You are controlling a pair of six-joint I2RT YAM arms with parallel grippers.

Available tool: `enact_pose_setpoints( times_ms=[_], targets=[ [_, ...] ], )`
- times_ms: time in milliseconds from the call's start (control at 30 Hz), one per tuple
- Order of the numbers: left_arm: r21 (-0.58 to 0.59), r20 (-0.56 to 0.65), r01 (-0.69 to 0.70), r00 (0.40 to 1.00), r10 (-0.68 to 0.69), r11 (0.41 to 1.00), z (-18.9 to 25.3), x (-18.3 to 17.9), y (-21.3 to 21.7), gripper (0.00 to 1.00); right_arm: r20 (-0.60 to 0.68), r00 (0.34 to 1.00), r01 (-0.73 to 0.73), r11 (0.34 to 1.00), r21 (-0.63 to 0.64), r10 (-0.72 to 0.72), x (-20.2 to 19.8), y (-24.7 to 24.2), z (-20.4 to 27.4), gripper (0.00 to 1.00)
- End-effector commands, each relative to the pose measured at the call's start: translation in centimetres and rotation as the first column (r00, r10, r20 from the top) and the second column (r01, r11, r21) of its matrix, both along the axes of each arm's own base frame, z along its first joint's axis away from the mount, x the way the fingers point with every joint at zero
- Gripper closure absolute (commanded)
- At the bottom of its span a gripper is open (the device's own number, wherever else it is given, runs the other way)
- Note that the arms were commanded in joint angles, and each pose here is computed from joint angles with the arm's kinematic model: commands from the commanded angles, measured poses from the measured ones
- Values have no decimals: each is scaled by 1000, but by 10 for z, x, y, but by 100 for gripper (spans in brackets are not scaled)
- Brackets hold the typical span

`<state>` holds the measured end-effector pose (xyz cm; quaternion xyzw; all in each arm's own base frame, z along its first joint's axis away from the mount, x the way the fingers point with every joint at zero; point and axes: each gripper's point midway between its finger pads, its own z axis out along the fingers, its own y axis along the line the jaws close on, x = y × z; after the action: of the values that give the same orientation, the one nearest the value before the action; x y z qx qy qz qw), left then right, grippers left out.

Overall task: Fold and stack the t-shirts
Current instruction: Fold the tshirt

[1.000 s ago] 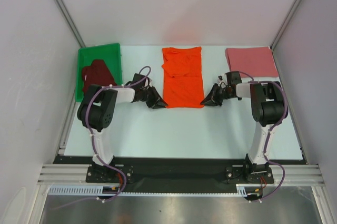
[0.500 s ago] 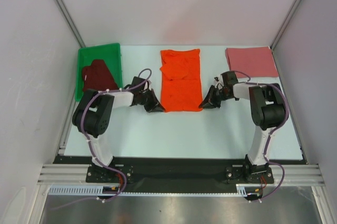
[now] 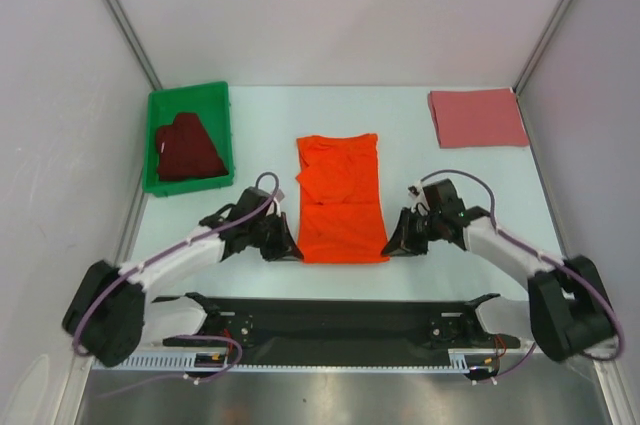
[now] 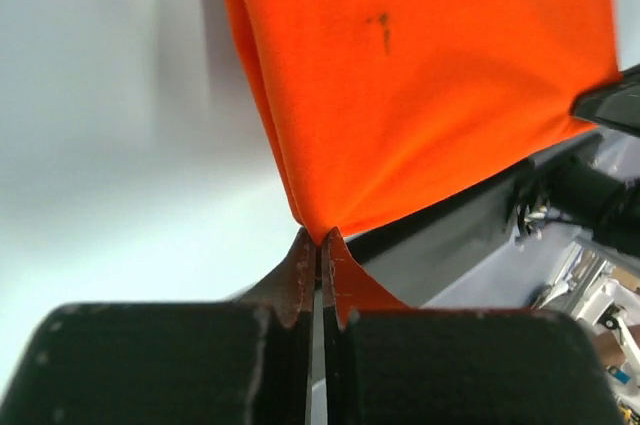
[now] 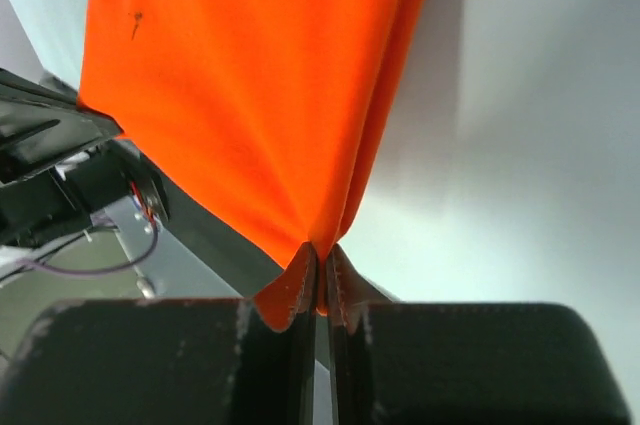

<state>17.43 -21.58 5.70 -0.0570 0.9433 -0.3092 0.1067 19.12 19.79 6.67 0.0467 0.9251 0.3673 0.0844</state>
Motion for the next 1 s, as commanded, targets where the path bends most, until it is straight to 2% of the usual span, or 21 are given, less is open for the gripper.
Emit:
enact_pose_setpoints(
  times_ms=[0, 33, 100, 133, 233, 467, 567, 600, 633, 700, 733, 767, 967],
  targets=[
    [41, -27, -50, 998, 51, 998, -1, -35, 19, 100, 0, 998, 67, 997, -34, -67, -30, -3, 7, 100],
    [14, -15, -54, 998, 54, 998, 0, -47, 23, 100, -51, 995, 88, 995, -48, -90, -47, -6, 0, 100],
    [-26, -38, -63, 997, 62, 998, 2, -65, 23, 100, -6, 995, 102, 994, -32, -102, -58, -6, 11, 100],
    [-47, -41, -77, 996, 75, 996, 3, -74, 27, 100, -33, 995, 93, 995, -44, -94, -73, -6, 11, 100],
    [-92, -23, -62, 998, 60, 994, 14, -88, 27, 100, 2, 996, 94, 994, -52, -94, -88, -11, 21, 100],
    [-55, 90, -21, 996, 25, 998, 55, -78, 33, 100, 32, 995, 94, 995, -43, -93, -88, -5, 46, 100],
    [-20, 167, 10, 986, -7, 1000, 82, -61, 30, 99, 75, 994, 80, 996, -49, -76, -71, 3, 67, 100],
    [22, 154, 13, 988, -16, 1000, 80, -54, 29, 100, 114, 991, 69, 997, -39, -64, -61, 7, 83, 100],
    [37, 214, 28, 976, -35, 999, 99, -42, 26, 100, 113, 992, 64, 996, -56, -57, -53, 10, 85, 100],
    [98, 210, 36, 976, -56, 995, 100, -26, 23, 100, 134, 989, 75, 996, -57, -66, -35, 12, 95, 100],
    [103, 254, 54, 964, -79, 993, 115, -15, 19, 100, 176, 983, 58, 997, -44, -49, -23, 16, 110, 100],
    [110, 252, 60, 964, -86, 992, 118, -8, 17, 100, 143, 989, 47, 997, -59, -39, -15, 18, 104, 100],
    [112, 232, 30, 971, -56, 993, 120, 56, 24, 100, 178, 983, 43, 999, -31, -37, 55, 17, 120, 100]
  ],
)
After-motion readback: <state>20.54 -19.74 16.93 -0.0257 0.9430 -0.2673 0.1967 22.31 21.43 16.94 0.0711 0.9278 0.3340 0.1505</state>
